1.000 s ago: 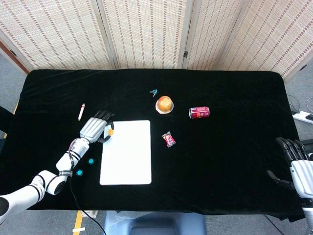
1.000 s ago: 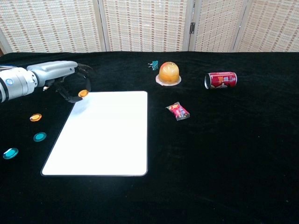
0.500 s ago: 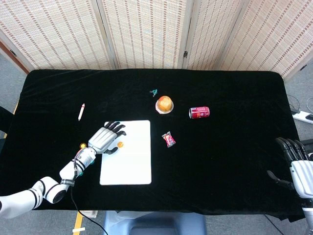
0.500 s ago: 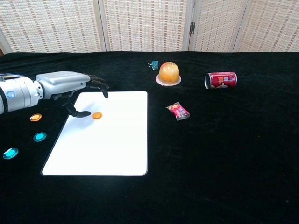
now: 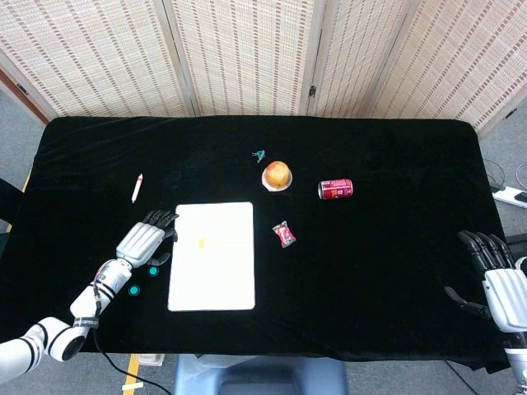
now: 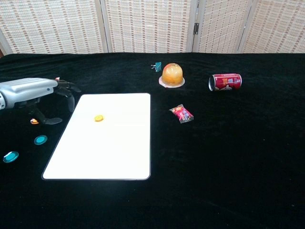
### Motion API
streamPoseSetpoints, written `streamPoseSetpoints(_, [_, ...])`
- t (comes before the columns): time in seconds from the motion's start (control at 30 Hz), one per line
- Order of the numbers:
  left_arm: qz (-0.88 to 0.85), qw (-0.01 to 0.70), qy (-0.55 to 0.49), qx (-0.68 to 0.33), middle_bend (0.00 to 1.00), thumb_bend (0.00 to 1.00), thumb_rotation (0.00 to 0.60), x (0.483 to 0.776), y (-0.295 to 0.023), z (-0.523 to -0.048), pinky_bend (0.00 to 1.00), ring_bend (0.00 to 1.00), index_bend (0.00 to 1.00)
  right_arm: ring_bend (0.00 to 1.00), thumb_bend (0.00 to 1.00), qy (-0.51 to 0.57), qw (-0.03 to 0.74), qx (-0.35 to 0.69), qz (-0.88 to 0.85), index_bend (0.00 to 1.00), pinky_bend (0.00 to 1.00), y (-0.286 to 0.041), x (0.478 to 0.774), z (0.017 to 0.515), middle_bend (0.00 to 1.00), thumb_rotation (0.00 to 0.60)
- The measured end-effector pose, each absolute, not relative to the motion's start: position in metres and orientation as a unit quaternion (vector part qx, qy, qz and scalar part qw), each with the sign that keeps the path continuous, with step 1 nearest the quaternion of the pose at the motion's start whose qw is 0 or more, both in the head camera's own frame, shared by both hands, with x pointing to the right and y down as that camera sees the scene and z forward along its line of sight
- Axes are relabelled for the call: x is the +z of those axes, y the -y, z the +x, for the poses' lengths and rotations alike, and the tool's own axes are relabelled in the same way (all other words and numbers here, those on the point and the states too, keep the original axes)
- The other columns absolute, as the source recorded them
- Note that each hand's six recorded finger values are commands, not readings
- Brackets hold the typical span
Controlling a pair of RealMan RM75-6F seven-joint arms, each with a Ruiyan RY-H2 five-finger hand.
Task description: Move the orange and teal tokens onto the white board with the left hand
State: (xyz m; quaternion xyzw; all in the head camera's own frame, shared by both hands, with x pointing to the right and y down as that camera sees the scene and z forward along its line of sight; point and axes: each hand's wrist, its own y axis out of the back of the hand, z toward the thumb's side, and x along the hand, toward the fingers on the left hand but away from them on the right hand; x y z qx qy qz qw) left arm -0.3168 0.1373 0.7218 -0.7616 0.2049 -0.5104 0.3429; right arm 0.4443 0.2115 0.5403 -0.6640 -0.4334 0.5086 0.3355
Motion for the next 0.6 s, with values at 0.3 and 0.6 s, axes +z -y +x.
streamPoseSetpoints(0.3, [-0.733, 0.347, -0.225, -0.54, 0.12, 0.41, 0.6, 0.73, -0.149, -0.356, 0.0, 0.02, 0.44, 0.06, 0.27, 0.428, 0.341, 0.5, -0.671, 0.06, 0.03, -0.208, 0.54, 0.436, 0.11, 0.6])
streamPoseSetpoints(0.6, [-0.718, 0.332, -0.244, -0.561, 0.12, 0.41, 0.6, 0.745, -0.149, -0.379, 0.0, 0.02, 0.44, 0.05, 0.27, 0.426, 0.343, 0.499, -0.672, 0.06, 0.03, -0.208, 0.54, 0.434, 0.11, 0.6])
